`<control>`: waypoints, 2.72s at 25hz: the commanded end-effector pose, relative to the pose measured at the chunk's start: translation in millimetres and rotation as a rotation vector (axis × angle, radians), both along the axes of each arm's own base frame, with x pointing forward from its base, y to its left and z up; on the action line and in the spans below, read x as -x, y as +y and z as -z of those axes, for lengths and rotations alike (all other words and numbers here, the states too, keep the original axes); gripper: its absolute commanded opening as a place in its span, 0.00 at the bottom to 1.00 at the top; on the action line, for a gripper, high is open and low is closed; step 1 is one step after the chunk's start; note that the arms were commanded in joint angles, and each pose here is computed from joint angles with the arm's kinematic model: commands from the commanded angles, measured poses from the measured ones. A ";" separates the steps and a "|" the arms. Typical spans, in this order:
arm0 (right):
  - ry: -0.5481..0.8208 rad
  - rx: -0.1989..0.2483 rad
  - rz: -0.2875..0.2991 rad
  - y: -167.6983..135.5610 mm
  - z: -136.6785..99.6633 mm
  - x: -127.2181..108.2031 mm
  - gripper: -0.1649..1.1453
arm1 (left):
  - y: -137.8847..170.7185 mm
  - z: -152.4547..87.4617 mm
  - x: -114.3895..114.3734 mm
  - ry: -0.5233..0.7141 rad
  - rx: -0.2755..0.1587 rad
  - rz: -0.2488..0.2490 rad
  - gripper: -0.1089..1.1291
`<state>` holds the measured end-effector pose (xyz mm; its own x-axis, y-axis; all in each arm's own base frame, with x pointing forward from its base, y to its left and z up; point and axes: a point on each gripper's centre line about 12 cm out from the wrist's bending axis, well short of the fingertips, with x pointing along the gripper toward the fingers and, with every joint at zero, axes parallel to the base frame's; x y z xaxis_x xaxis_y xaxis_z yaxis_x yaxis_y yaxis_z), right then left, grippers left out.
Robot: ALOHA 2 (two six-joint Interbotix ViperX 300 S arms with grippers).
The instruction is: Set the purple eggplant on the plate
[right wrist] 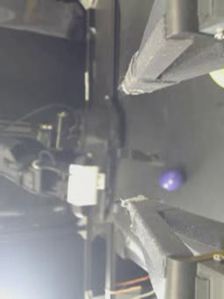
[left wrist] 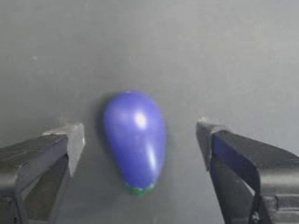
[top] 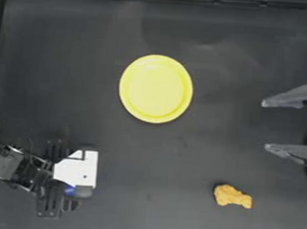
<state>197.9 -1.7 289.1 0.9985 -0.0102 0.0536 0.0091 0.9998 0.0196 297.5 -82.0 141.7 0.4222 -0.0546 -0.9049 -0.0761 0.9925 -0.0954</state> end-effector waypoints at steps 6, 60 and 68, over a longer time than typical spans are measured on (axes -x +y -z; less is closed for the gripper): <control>-0.018 -0.004 0.002 -0.4 -5.1 -1.0 0.88 | 0.8 11.6 -0.1 -0.008 0.014 -0.008 0.92; -0.019 -0.015 0.006 -0.9 2.1 -3.1 0.88 | 177.8 -87.2 -95.4 -0.285 -0.367 -0.012 0.35; -0.032 -0.013 0.006 -1.0 4.3 -2.5 0.88 | 213.8 -66.7 -108.6 -0.275 -0.362 -0.061 0.35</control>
<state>198.9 -2.5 281.4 0.9974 -0.0161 0.0704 0.0140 0.9994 0.0313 401.5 124.6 190.1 0.6015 0.2624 -0.7546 -0.1289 0.9640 0.2325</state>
